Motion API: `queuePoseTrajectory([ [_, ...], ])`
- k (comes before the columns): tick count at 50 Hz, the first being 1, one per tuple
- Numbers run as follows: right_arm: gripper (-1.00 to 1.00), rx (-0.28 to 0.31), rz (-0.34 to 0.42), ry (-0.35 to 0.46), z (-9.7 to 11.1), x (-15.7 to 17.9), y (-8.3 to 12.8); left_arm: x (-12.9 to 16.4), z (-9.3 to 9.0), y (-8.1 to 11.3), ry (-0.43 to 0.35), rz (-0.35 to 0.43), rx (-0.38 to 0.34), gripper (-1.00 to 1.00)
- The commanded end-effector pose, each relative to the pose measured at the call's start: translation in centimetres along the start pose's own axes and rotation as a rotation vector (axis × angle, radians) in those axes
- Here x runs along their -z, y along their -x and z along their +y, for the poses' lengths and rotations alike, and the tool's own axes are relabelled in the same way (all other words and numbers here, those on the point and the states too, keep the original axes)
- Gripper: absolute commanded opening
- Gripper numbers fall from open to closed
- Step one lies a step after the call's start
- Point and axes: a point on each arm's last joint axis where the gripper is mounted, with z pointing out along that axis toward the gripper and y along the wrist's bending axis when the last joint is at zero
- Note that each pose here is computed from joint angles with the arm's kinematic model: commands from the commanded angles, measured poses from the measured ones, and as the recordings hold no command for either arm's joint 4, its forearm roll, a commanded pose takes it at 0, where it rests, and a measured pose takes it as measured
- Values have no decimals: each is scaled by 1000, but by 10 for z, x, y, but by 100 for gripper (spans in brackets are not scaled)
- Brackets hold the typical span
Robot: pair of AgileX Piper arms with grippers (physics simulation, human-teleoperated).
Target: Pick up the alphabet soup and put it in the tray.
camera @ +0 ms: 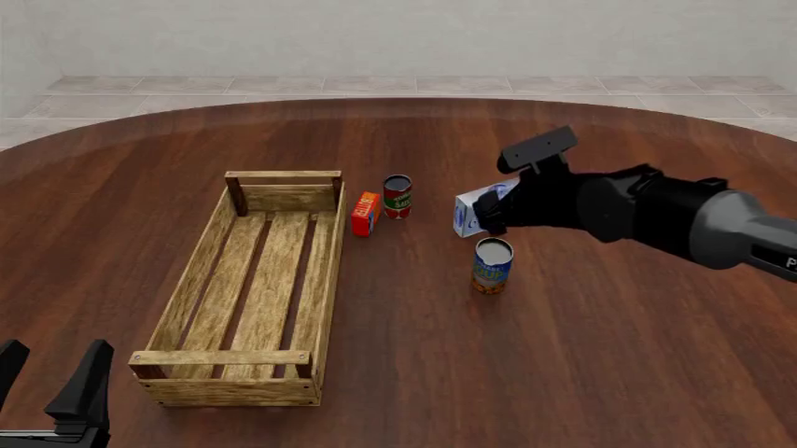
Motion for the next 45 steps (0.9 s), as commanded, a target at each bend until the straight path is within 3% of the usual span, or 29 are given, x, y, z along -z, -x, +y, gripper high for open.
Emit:
queuePoseTrajectory([
  [1, 100, -3, 7, -1, -1, -4, -3, 0, 0, 0, 0, 0, 0, 100],
  [45, 100, -7, 45, -3, -2, -27, -19, 0, 0, 0, 0, 0, 0, 100],
])
